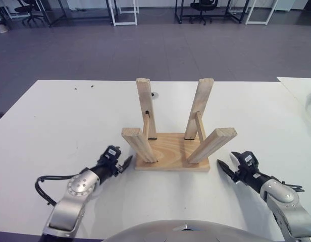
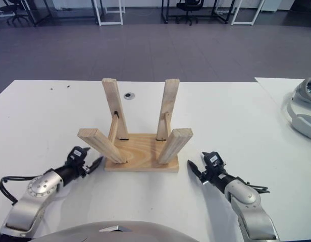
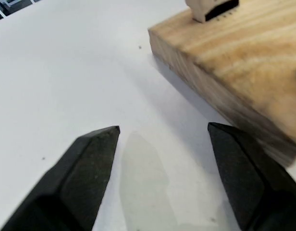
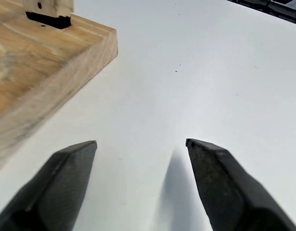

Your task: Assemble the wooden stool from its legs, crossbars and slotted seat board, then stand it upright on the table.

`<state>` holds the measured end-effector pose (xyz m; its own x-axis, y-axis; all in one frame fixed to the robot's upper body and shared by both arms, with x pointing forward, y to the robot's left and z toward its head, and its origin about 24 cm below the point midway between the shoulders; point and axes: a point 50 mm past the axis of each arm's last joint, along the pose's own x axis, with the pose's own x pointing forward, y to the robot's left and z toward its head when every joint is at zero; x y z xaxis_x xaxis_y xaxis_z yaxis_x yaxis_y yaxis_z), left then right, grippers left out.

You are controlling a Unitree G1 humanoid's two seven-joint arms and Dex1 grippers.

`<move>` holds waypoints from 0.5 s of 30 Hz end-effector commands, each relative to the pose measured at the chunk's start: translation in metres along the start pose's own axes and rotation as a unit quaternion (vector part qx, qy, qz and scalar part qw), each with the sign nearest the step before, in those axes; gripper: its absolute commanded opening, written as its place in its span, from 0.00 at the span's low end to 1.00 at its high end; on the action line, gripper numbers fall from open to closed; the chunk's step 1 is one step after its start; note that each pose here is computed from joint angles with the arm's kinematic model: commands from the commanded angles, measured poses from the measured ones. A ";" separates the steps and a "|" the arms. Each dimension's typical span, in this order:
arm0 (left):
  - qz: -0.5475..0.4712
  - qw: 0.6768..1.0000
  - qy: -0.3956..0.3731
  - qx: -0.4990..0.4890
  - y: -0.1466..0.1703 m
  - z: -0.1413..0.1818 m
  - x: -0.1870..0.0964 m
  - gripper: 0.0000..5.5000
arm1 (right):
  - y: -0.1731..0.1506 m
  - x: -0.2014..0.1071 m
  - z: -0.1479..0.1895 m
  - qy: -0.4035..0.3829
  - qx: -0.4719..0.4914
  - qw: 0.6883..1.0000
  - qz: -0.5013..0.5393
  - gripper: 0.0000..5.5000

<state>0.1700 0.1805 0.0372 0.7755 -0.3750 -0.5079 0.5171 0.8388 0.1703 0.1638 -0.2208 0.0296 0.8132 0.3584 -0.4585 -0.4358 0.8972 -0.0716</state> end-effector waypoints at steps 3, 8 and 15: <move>-0.030 0.999 -0.017 -0.036 -0.022 0.020 0.006 0.62 | 0.038 0.011 0.022 -0.030 0.027 0.996 0.078 0.63; -0.097 0.982 -0.089 -0.133 -0.031 0.058 -0.001 0.62 | 0.055 0.004 0.067 -0.078 0.078 0.981 0.162 0.63; -0.138 0.971 -0.135 -0.138 0.005 0.087 -0.037 0.62 | 0.015 -0.027 0.113 -0.069 0.034 0.972 0.221 0.63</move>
<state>0.1796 0.1825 0.0986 0.8248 -0.4096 -0.3898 0.3853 0.9117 -0.1426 0.1813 -0.2119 0.1016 0.7476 0.4811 -0.4579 -0.4972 0.8625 0.0945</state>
